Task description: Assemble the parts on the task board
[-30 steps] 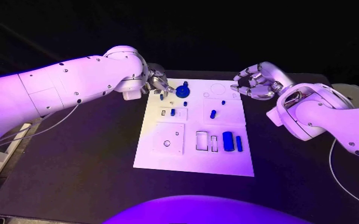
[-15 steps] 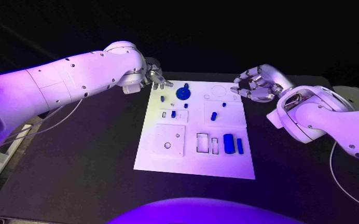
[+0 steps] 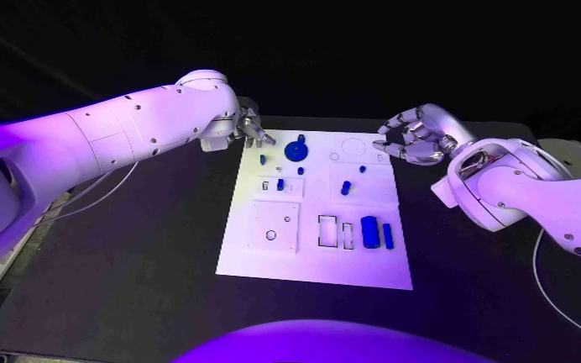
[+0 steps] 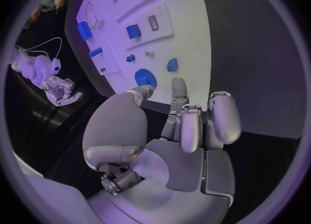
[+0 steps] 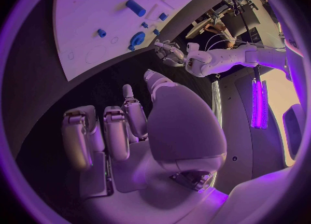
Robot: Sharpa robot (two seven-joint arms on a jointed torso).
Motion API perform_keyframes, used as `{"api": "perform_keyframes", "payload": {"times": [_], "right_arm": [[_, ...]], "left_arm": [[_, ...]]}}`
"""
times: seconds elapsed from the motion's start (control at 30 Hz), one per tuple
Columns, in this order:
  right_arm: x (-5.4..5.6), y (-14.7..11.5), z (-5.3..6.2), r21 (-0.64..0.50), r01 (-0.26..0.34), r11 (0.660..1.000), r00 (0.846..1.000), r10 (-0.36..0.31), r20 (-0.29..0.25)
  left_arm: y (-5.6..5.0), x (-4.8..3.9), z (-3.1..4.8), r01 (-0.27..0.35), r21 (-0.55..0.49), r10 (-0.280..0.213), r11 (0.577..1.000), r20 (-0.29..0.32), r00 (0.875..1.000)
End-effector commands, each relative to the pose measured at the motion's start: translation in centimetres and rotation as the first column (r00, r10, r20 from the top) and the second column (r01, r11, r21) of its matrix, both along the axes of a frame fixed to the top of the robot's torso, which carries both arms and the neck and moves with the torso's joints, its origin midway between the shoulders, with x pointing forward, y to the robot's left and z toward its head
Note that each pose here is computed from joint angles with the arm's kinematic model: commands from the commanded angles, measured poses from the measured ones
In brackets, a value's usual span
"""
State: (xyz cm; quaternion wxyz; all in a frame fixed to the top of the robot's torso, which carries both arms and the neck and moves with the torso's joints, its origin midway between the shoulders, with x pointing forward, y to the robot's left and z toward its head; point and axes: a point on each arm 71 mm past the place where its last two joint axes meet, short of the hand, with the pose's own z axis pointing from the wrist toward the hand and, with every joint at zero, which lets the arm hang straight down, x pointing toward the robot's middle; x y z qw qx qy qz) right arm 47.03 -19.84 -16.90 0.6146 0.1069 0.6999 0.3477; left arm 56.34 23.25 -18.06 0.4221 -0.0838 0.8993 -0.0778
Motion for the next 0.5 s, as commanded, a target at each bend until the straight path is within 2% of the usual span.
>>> {"api": "perform_keyframes", "payload": {"times": [0.03, 0.5], "right_arm": [[-0.06, 0.14, -0.04, -0.009, -0.013, 1.000, 1.000, 0.013, -0.001], [-0.05, 0.22, -0.08, -0.009, -0.015, 1.000, 1.000, 0.015, -0.001]], "left_arm": [[-0.13, -0.03, -0.39, 0.030, 0.024, -0.029, 0.999, -0.037, 0.999], [-0.23, -0.16, -1.23, 0.052, 0.043, -0.047, 0.998, -0.112, 0.993]]}}
